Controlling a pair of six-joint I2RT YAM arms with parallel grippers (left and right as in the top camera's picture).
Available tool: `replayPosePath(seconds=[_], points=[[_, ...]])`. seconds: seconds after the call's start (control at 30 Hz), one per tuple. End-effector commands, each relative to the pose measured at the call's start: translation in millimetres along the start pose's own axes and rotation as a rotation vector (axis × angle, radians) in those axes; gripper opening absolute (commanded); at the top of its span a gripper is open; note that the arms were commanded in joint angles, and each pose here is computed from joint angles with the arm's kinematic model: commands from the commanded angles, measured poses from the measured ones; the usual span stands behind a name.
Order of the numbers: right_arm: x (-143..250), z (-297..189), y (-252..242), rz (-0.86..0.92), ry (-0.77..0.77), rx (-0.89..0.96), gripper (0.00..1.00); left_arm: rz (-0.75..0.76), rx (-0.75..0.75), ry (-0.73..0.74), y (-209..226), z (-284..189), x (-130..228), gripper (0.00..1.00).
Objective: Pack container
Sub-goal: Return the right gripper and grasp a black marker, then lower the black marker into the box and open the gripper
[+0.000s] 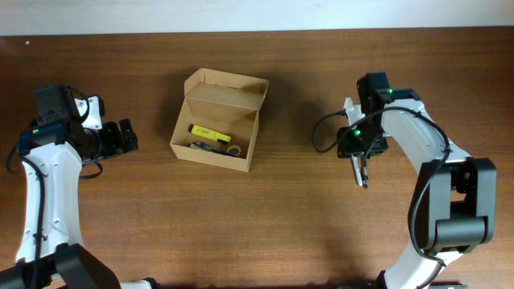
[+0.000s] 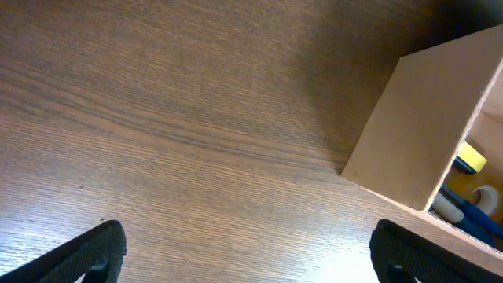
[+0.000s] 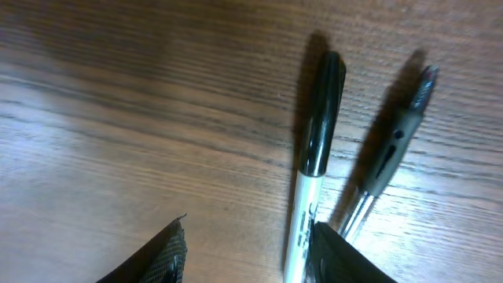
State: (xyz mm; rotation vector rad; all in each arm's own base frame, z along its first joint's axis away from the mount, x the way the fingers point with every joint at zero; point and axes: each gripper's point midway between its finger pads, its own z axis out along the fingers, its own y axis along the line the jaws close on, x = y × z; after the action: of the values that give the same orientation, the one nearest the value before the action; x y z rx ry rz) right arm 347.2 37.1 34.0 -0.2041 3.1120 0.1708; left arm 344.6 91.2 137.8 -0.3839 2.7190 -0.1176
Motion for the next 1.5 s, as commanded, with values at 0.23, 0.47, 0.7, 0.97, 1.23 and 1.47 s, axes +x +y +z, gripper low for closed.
replayPosePath(seconds=[0.23,0.47,0.7,0.97,1.23,1.47], points=[[0,19,-16,0.013,-0.033,0.085,0.51,0.015,0.012,0.005,-1,2,1,1.0],[-6,23,-19,0.012,-0.05,0.1,0.46,0.015,0.012,0.005,-1,2,1,1.0],[2,41,-20,0.017,0.002,0.095,0.4,0.015,0.012,0.005,-1,2,1,1.0],[-2,44,-18,0.026,-0.009,0.077,0.04,0.014,0.012,0.005,-1,2,1,1.0],[-53,-26,25,-0.064,-0.164,-0.105,0.04,0.015,0.012,0.005,-1,2,1,1.0],[-84,-129,118,-0.487,-0.32,-0.185,0.04,0.015,0.012,0.005,-1,2,1,1.0]])
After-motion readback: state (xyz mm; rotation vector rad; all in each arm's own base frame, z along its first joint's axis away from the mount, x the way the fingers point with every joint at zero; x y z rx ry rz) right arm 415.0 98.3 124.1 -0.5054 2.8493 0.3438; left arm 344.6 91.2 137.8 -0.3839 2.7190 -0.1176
